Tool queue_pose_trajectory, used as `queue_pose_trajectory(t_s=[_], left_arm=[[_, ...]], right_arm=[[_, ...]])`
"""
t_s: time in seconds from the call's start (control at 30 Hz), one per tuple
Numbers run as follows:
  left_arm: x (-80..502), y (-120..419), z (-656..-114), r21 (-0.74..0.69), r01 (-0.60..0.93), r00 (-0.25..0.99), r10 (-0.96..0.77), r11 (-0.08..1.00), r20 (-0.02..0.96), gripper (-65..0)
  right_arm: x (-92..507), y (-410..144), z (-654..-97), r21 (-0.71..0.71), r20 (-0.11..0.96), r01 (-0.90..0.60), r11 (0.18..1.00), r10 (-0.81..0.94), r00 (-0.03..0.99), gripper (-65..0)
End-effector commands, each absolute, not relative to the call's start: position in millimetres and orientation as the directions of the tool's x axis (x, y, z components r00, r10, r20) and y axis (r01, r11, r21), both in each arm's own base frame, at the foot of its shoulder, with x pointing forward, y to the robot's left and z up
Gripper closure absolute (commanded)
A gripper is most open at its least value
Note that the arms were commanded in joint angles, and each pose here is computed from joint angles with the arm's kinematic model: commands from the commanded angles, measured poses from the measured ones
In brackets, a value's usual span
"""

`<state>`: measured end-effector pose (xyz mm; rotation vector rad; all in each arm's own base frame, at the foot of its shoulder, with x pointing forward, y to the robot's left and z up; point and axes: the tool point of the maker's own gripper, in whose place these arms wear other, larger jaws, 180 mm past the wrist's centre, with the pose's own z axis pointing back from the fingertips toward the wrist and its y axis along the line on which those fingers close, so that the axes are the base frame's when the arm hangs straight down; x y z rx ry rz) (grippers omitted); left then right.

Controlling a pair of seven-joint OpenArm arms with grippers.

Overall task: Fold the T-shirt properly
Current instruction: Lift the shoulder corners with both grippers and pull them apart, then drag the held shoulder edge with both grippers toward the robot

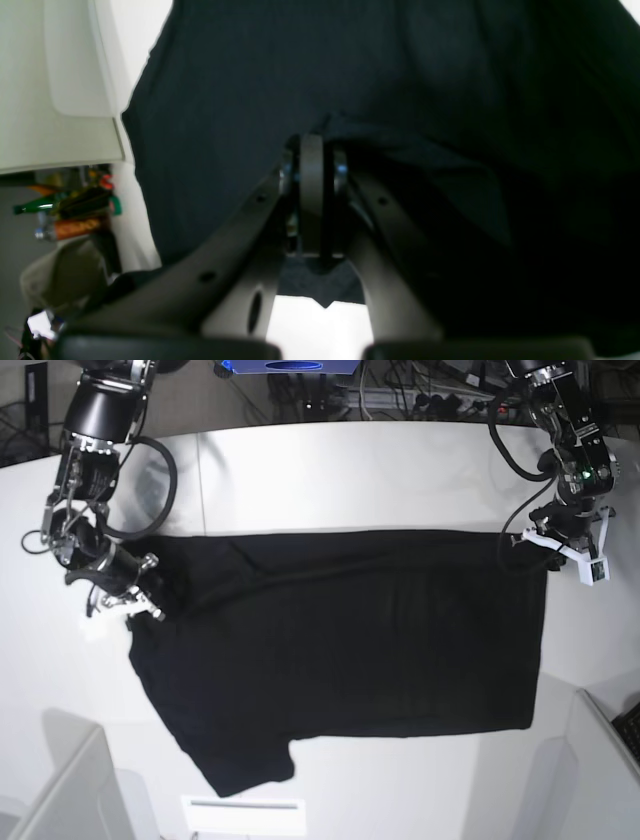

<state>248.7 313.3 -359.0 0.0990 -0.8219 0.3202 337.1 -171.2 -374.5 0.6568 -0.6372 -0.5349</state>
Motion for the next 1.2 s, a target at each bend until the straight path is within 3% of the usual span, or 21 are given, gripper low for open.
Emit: queue_pose_trajectory(t_s=[0.0, 0.4, 1.17], left_arm=[[257.7, 318.7, -344.2, -0.025, -0.314, 0.6, 0.218, 0.949, 0.77, 0.0], [274.9, 321.9, -340.5, -0.048, -0.322, 0.575, 0.236, 0.945, 0.783, 0.0], [290.9, 328.2, -356.1, -0.094, -0.354, 0.578, 0.297, 0.93, 0.76, 0.0]], right_arm=[[350.1, -177.0, -361.8, 0.704, 0.397, 0.224, 0.674, -0.634, 0.663, 0.0], [374.0, -148.1, -357.6, 0.711, 0.399, 0.162, 0.684, -0.582, 0.709, 0.0], [382.1, -164.4, -366.7, 0.699, 0.411, 0.203, 0.686, -0.618, 0.67, 0.0]])
